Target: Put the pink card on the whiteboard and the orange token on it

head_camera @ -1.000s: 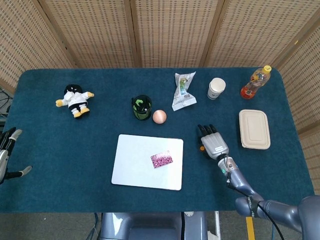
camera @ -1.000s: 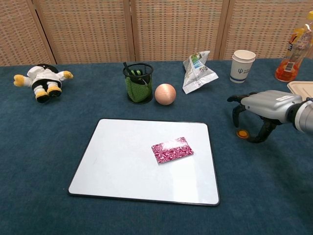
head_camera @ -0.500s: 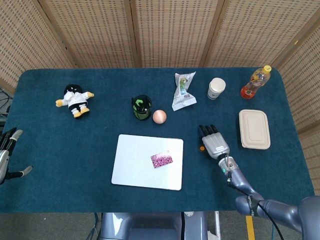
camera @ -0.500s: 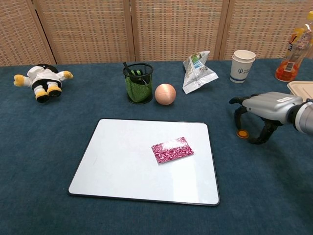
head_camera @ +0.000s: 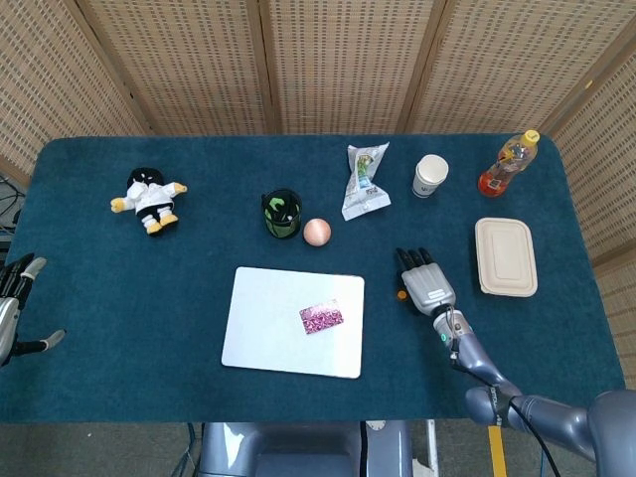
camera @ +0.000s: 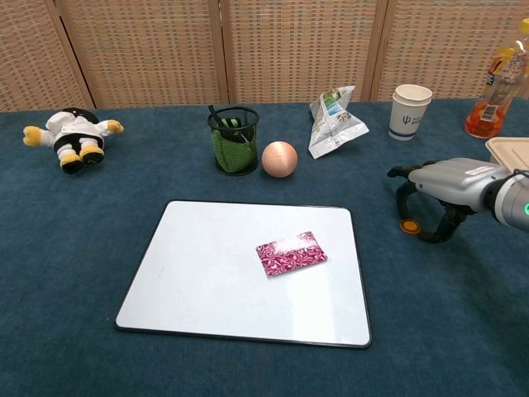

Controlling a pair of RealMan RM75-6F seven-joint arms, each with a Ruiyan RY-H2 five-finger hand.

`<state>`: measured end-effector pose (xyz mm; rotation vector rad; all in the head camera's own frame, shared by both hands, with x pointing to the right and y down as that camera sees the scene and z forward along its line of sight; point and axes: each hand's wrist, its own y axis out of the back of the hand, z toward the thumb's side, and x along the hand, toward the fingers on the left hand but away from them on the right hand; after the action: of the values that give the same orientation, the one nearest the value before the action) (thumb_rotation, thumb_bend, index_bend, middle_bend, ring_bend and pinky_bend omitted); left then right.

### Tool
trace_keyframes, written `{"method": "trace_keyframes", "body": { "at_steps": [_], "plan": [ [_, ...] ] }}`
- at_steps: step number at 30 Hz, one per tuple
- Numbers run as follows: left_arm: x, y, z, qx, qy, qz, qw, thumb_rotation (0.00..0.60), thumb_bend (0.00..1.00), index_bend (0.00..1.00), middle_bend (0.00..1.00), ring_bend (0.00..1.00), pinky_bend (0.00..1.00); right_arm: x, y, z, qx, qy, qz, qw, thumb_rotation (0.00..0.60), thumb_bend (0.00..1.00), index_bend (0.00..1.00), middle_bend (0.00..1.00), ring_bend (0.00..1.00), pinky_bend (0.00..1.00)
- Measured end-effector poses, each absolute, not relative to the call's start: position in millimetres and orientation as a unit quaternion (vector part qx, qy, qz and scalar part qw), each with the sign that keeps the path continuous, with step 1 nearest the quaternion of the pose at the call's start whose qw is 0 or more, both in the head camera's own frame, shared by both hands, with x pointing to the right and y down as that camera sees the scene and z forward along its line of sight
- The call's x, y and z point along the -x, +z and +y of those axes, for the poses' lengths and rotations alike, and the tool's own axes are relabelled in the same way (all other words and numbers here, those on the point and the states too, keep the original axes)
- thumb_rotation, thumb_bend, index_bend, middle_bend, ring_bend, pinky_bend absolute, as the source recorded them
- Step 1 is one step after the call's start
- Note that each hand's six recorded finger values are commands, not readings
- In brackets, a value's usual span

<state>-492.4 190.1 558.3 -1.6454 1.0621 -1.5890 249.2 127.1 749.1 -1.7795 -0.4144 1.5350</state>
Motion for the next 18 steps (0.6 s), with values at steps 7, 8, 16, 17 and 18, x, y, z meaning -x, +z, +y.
{"method": "trace_keyframes", "body": {
  "at_steps": [7,8,16,17,18],
  "plan": [
    [492.3,558.5,190.3,0.621,-0.6,0.4,0.305,0.6,0.0,0.0,0.0,0.0,0.0,-248.4,746.5,125.9,0.692,0.596,-0.164,0.372,0.6,0.39,0.57,0.03,0.0,0.0],
    [492.3,558.5,190.3,0.621,-0.6,0.401,0.305,0.6,0.0,0.0,0.0,0.0,0.0,-248.2,745.9,125.6,0.692,0.595,-0.165,0.373,0.6,0.39,0.57,0.04,0.0,0.0],
    [492.5,558.3,190.4,0.622,-0.6,0.401,0.304,0.6,0.0,0.0,0.0,0.0,0.0,-241.3,739.8,125.0,0.698,0.586,-0.169,0.377,0.6,0.39,0.57,0.04,0.0,0.0],
    [492.6,558.3,190.5,0.622,-0.6,0.401,0.304,0.6,0.0,0.0,0.0,0.0,0.0,-240.0,738.7,124.7,0.698,0.584,-0.17,0.377,0.6,0.39,0.57,0.04,0.0,0.0],
    [492.5,558.4,190.5,0.622,-0.6,0.401,0.304,0.6,0.0,0.0,0.0,0.0,0.0,-238.5,737.4,124.3,0.699,0.582,-0.171,0.378,0.6,0.39,0.57,0.04,0.0,0.0]
  ]
}}
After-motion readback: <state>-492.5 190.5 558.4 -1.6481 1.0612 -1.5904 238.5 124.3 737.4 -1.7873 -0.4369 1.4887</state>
